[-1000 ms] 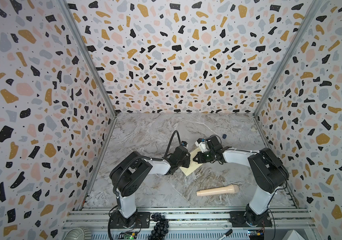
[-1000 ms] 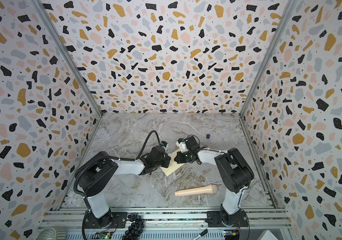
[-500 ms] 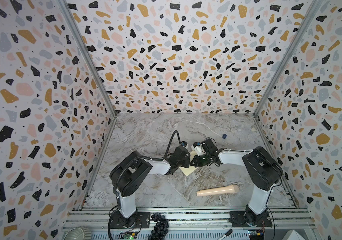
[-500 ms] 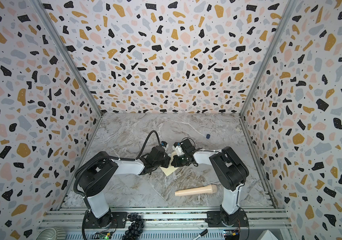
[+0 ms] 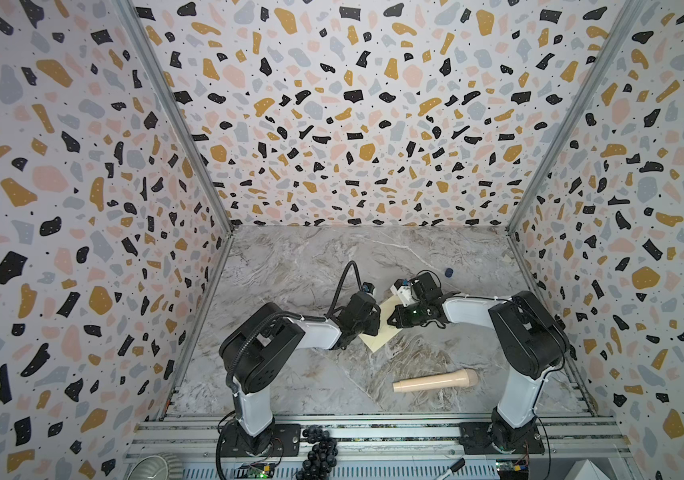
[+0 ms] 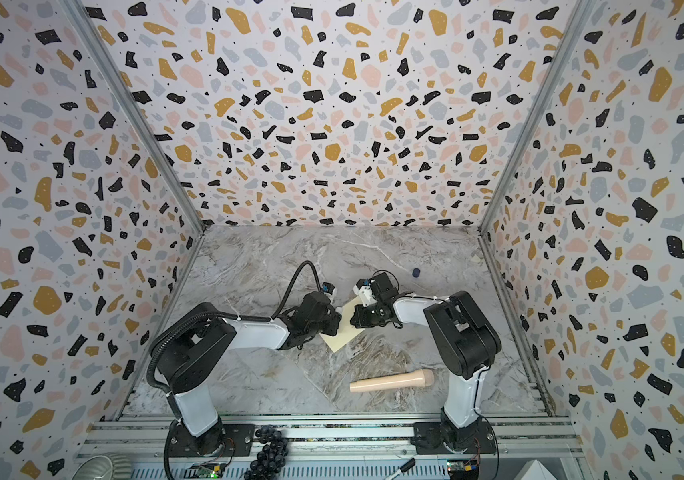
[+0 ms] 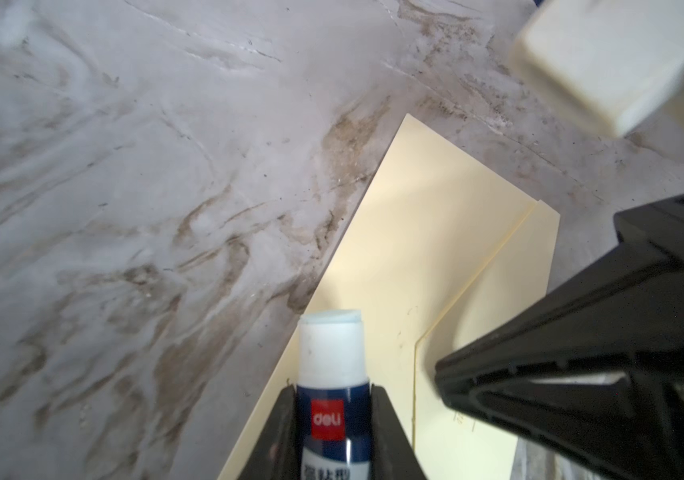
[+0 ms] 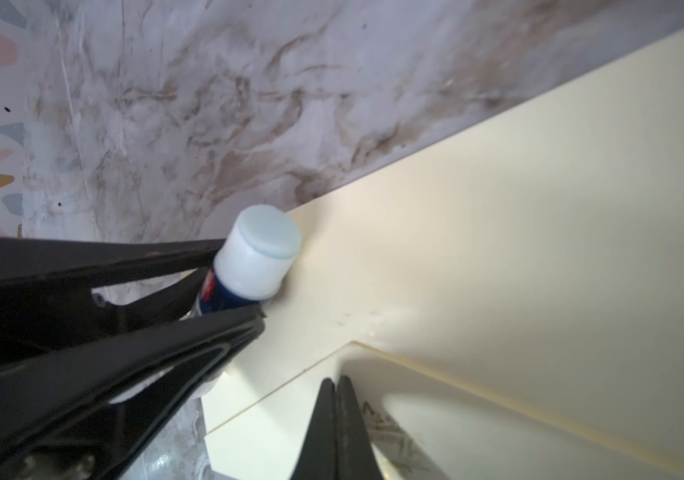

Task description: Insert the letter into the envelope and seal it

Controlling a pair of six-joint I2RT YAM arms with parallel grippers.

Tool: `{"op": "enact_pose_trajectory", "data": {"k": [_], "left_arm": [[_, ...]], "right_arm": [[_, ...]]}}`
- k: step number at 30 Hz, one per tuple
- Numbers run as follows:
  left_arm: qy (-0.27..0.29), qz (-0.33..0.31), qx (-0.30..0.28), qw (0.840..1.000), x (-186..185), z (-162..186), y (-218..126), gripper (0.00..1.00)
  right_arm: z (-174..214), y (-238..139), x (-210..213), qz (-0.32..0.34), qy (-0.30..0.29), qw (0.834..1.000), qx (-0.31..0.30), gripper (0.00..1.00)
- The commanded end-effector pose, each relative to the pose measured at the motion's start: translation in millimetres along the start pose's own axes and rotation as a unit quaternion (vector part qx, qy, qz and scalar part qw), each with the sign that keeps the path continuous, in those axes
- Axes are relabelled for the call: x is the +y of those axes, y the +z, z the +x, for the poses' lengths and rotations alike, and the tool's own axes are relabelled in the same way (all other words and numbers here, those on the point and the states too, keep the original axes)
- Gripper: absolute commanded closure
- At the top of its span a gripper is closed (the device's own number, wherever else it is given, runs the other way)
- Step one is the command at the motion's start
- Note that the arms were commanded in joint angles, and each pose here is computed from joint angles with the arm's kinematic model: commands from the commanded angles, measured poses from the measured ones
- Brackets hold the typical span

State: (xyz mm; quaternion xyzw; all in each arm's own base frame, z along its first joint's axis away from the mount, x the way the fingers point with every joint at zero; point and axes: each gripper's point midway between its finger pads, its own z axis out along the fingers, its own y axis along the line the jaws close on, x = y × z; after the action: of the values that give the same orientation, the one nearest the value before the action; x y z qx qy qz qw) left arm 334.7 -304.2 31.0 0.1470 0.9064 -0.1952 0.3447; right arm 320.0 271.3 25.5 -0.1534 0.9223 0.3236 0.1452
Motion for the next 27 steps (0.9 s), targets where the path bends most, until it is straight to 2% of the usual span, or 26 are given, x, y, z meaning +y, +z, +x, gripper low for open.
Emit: {"op": "enact_pose_trajectory", "data": {"k": [1,14,27], "left_arm": [[0.012,-0.022,0.033,0.999,12,22,6,1.0],[0.012,-0.023,0.031,0.999,13,21,5,1.0],[0.01,-0.023,0.028,0.999,12,19,4,1.0]], "right_arm": [[15,-1,-31,0.044,0.022,0.999,0.023,1.0],[11,-24,-86,0.093,0.064,0.993,0.011,1.0],[1,-28,-79,0.069,0.064,0.996,-0.005,1.0]]}}
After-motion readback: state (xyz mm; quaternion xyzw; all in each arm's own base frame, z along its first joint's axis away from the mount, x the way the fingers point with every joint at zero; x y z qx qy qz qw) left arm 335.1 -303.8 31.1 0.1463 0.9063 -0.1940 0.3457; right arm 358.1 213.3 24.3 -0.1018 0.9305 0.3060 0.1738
